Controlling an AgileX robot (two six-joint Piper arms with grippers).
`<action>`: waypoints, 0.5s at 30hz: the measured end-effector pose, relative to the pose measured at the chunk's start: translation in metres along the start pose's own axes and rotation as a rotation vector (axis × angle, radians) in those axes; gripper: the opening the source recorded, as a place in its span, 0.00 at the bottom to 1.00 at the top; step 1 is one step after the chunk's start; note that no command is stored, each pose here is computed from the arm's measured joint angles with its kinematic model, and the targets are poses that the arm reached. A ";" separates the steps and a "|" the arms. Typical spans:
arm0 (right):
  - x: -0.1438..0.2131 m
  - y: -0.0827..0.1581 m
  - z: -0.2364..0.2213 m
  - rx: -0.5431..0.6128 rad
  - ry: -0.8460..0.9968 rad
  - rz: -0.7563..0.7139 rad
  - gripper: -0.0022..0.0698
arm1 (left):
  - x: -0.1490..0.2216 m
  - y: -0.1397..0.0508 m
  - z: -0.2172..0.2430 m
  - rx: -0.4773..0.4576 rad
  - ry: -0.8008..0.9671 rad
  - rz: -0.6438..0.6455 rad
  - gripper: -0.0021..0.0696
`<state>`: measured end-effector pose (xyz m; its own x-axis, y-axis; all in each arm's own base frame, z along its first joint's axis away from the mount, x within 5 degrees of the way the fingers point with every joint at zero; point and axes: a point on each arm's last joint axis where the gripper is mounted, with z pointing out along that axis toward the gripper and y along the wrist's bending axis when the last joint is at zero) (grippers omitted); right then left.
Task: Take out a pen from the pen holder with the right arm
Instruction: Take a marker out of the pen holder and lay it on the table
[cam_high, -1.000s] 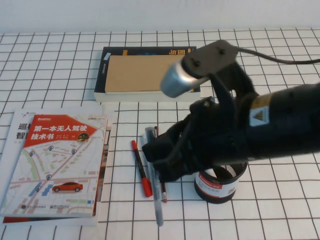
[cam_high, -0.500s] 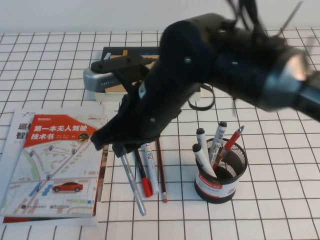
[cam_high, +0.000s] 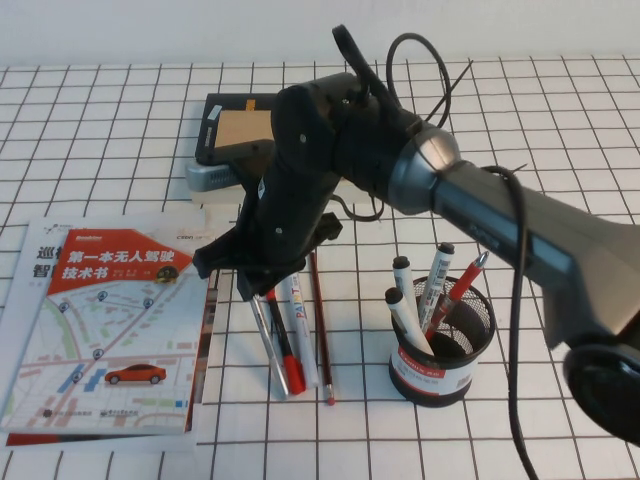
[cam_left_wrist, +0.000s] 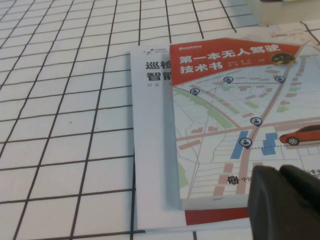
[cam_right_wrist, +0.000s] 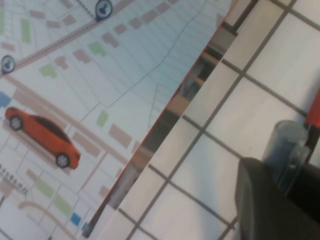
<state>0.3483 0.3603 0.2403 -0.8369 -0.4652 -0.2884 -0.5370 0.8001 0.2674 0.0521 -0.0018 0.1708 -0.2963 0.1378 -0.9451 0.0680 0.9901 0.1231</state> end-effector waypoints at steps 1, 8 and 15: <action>-0.002 -0.003 0.004 0.000 0.004 0.007 0.12 | 0.000 0.000 0.000 0.000 0.000 0.000 0.02; -0.008 -0.014 0.021 -0.001 0.018 0.035 0.13 | 0.000 0.000 0.000 0.000 0.000 0.000 0.02; -0.009 -0.015 0.019 -0.001 0.012 0.038 0.37 | 0.000 0.000 0.000 0.000 0.000 0.000 0.02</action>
<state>0.3660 0.3595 0.2210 -0.8577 -0.4394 -0.2670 -0.5052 0.8166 0.2792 0.0521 -0.0018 0.1708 -0.2963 0.1378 -0.9451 0.0680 0.9901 0.1231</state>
